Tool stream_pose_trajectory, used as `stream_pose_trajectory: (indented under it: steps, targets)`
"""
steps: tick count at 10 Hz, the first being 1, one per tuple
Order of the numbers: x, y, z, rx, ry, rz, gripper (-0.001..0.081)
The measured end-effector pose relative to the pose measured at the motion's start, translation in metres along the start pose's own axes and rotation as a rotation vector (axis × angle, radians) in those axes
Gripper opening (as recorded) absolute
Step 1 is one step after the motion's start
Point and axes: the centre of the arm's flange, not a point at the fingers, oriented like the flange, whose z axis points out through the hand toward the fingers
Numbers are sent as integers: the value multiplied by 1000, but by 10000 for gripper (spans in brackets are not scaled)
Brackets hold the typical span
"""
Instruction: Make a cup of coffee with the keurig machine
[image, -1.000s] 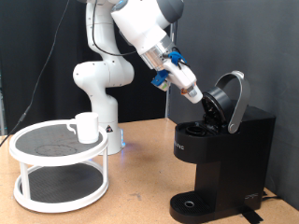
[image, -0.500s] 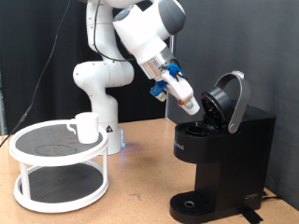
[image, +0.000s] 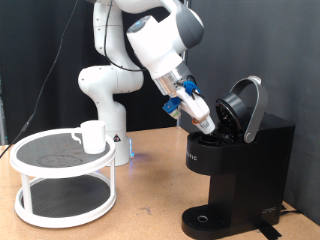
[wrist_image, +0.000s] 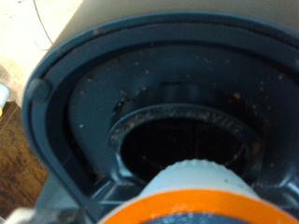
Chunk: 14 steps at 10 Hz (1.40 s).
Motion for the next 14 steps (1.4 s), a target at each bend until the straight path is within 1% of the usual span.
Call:
stream_pose_trajectory:
  steps: [4, 6, 7, 8, 9, 10, 11, 12, 13, 14]
  targets:
    - [2, -3, 17, 18, 16, 3, 372]
    - [2, -4, 21, 25, 18, 4, 372]
    - [3, -4, 22, 25, 19, 5, 424]
    - [3, -5, 23, 24, 21, 6, 424]
    - [4, -5, 24, 23, 22, 8, 561]
    - [4, -5, 24, 21, 18, 9, 561]
    - [3, -5, 24, 13, 9, 5, 695]
    - [2, -4, 21, -11, -13, -7, 723]
    - [1, -2, 13, -46, -33, -19, 723]
    - [0, -1, 0, -74, -56, -30, 733]
